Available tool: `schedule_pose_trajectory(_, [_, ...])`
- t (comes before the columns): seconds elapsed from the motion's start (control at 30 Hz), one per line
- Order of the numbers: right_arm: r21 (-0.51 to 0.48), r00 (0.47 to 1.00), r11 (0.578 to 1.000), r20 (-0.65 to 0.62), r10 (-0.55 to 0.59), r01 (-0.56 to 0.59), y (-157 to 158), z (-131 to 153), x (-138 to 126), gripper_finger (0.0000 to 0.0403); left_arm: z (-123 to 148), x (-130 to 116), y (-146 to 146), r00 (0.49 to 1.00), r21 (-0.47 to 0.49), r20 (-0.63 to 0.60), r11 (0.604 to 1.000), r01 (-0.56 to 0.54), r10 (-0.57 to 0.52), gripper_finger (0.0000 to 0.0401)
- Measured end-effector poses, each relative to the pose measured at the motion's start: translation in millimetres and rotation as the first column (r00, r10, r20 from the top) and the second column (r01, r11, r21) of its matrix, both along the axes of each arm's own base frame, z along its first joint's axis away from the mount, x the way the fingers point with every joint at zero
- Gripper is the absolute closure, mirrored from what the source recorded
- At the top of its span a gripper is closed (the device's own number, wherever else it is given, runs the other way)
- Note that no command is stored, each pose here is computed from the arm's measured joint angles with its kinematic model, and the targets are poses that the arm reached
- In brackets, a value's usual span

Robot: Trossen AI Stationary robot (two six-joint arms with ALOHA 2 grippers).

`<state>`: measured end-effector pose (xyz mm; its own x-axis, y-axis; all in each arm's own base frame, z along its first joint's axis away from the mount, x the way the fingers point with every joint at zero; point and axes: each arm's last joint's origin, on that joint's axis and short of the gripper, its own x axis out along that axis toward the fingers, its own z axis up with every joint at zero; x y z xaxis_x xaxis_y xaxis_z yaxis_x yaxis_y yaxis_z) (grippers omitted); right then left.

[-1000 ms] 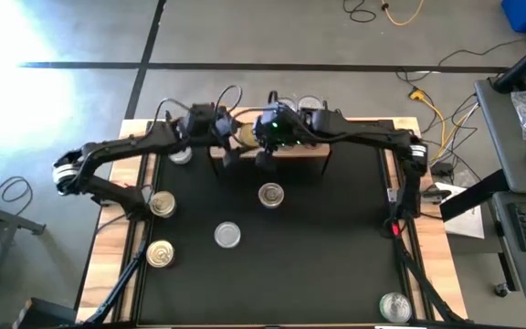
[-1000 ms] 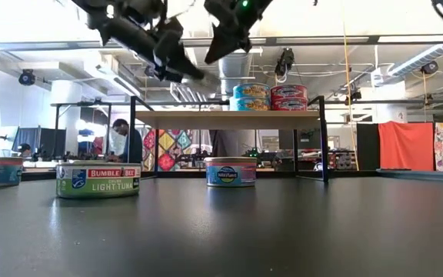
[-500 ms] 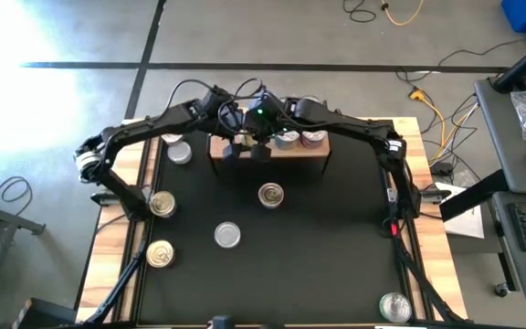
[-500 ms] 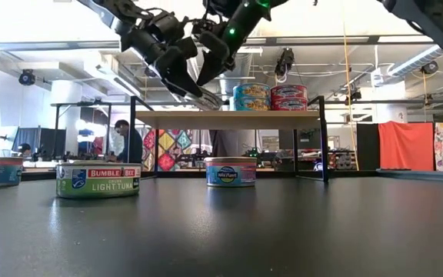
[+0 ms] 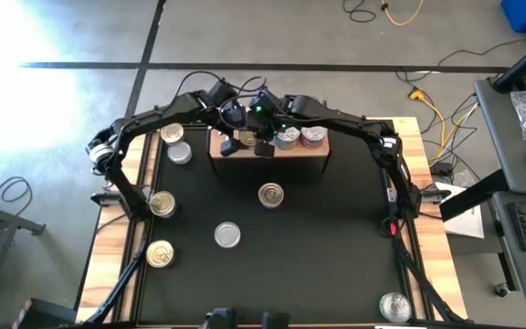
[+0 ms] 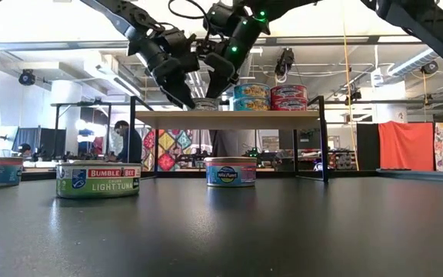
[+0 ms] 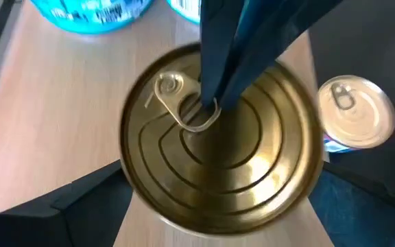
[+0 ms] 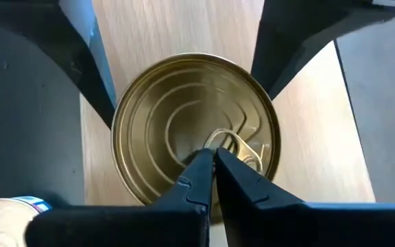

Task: Stack canned seafood by type on shelf
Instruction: Put the green tuna can on the shelf

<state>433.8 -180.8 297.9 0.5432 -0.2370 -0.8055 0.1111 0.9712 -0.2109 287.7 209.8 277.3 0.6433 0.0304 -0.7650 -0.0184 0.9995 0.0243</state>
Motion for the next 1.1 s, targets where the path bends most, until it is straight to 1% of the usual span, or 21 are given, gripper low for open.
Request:
schedule_pose_trajectory(0.1, [0.009, 1.000, 1.000, -0.001, -0.006, 0.006, -0.3, -1.0, 0.1, 0.0390, 13.4, -8.0, -3.5, 1.000, 0.008, 0.015, 1.000, -0.003, 0.003, 0.0013])
schedule_pose_trajectory(0.2, [0.005, 1.000, 1.000, 0.002, -0.011, 0.011, -1.5, -1.3, 0.4, 0.0390, 28.0, -14.2, -8.1, 0.998, 0.050, 0.063, 0.999, -0.012, 0.009, 0.0015])
schedule_pose_trajectory(0.3, [-0.003, 0.999, 0.999, 0.013, -0.032, 0.032, -4.0, -1.0, 0.6, 0.0390, 42.6, -20.7, -12.6, 0.987, 0.085, 0.152, 0.994, -0.075, 0.061, 0.0015])
schedule_pose_trajectory(0.37, [0.000, 0.999, 0.999, 0.015, -0.047, 0.047, -7.2, -0.7, -0.9, 0.0390, 56.6, -26.8, -16.9, 0.964, 0.100, 0.241, 0.985, -0.143, 0.115, 0.0015])
schedule_pose_trajectory(0.4, [0.005, 0.998, 0.998, 0.018, -0.059, 0.059, -9.0, -0.5, -1.8, 0.0390, 65.3, -30.0, -20.5, 0.944, 0.101, 0.300, 0.980, -0.174, 0.137, 0.0015])
schedule_pose_trajectory(0.47, [0.011, 0.997, 0.997, 0.020, -0.078, 0.077, -13.0, -0.5, -3.6, 0.0390, 77.5, -38.9, -34.0, 0.907, 0.120, 0.400, 0.974, -0.192, 0.130, 0.0015])
schedule_pose_trajectory(0.53, [0.015, 0.995, 0.996, 0.025, -0.092, 0.092, -16.4, -0.1, -5.1, 0.0390, 82.6, -47.5, -51.9, 0.868, 0.143, 0.486, 0.970, -0.195, 0.103, 0.0015])
schedule_pose_trajectory(0.63, [0.005, 0.996, 0.996, 0.028, -0.089, 0.089, -18.2, 0.6, -5.8, 0.0390, 78.2, -59.2, -80.2, 0.811, 0.169, 0.573, 0.953, -0.252, 0.113, 0.0015])
schedule_pose_trajectory(0.67, [-0.001, 0.996, 0.996, 0.033, -0.085, 0.085, -18.3, 1.6, -5.8, 0.0390, 75.2, -63.4, -88.1, 0.787, 0.166, 0.602, 0.942, -0.291, 0.137, 0.0015])
schedule_pose_trajectory(0.73, [-0.019, 0.996, 0.997, 0.057, -0.073, 0.074, -18.3, 6.1, -5.7, 0.0390, 67.4, -72.1, -101.3, 0.737, 0.123, 0.639, 0.916, -0.382, 0.221, 0.0015])
schedule_pose_trajectory(0.77, [-0.032, 0.995, 0.997, 0.074, -0.063, 0.065, -18.0, 9.6, -5.6, 0.0390, 62.4, -76.8, -106.4, 0.727, 0.112, 0.640, 0.906, -0.407, 0.248, 0.0015])
schedule_pose_trajectory(0.8, [-0.044, 0.994, 0.997, 0.092, -0.052, 0.056, -16.9, 13.4, -5.2, 0.0390, 57.0, -81.1, -110.6, 0.730, 0.110, 0.633, 0.903, -0.416, 0.260, 0.0015])
schedule_pose_trajectory(0.9, [-0.066, 0.987, 0.997, 0.159, -0.013, 0.024, -12.5, 30.0, -7.4, 0.0390, 42.2, -94.5, -122.9, 0.748, 0.112, 0.614, 0.911, -0.397, 0.251, 0.0015])
schedule_pose_trajectory(1.0, [-0.017, 0.978, 1.000, 0.208, 0.021, -0.017, -10.0, 35.9, -7.5, 0.0390, 32.9, -107.3, -135.1, 0.748, 0.099, 0.621, 0.923, -0.373, 0.235, 0.0015])
schedule_pose_trajectory(1.1, [0.031, 0.979, 0.999, 0.203, 0.010, -0.016, -10.7, 27.5, -4.0, 0.0390, 19.8, -117.7, -147.1, 0.739, 0.046, 0.628, 0.936, -0.348, 0.244, 0.0015])
